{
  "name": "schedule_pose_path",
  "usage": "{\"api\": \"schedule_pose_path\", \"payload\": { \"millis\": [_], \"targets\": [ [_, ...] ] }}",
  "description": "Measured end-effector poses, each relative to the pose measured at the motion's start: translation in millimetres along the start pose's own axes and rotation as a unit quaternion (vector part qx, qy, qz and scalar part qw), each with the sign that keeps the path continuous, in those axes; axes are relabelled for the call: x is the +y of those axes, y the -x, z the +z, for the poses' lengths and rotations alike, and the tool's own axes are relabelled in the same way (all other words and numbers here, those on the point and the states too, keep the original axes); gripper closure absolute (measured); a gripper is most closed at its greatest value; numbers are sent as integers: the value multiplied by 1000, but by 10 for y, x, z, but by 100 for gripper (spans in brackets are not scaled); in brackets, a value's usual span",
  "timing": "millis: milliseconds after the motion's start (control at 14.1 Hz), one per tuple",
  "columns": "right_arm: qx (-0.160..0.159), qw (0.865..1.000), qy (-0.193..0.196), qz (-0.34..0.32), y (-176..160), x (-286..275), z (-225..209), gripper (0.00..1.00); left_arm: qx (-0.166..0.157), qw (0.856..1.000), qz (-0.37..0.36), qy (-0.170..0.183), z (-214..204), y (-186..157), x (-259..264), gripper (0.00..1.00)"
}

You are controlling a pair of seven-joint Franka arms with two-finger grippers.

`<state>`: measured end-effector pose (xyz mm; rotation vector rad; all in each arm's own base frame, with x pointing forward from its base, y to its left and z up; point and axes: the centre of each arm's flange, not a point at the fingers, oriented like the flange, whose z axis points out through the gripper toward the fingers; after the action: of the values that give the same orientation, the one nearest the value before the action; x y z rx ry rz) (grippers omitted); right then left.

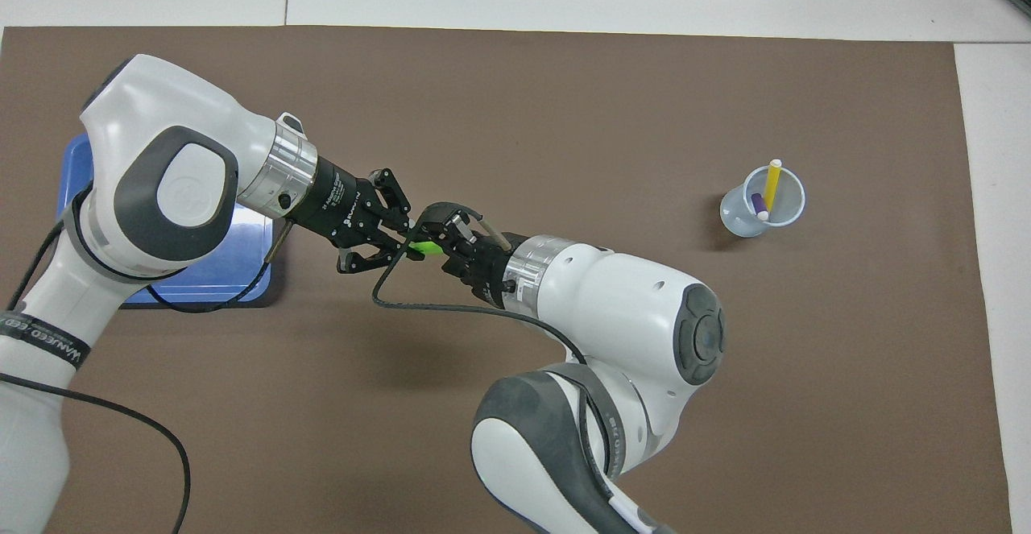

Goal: Transfer and insert pens with both arms
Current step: 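Grasp the green pen's free end with the right gripper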

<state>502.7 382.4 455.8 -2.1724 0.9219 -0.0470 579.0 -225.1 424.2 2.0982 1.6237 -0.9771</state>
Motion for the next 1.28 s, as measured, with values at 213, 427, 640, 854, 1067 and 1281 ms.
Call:
{"api": "schedule_pose_path", "payload": {
  "millis": [213,427,640,854,1067,1281],
  "targets": [
    [2,1000,0,-11,-41,8,-7,36,0,1000,0,1,-12,4,-3,83],
    [5,1000,2,-19,-85,32,-2,36,1,1000,0,2,-17,9,-5,83],
    [6,1000,3,-24,-104,43,0,37,1,1000,0,2,-19,11,-6,83],
    [6,1000,4,-24,-106,47,2,45,1,1000,0,2,-19,12,-6,83],
    [6,1000,4,-24,-106,49,4,56,1,1000,0,2,-20,11,-6,83],
    [6,1000,4,-24,-106,50,4,59,1,1000,0,2,-21,10,-5,83]
  ]
}}
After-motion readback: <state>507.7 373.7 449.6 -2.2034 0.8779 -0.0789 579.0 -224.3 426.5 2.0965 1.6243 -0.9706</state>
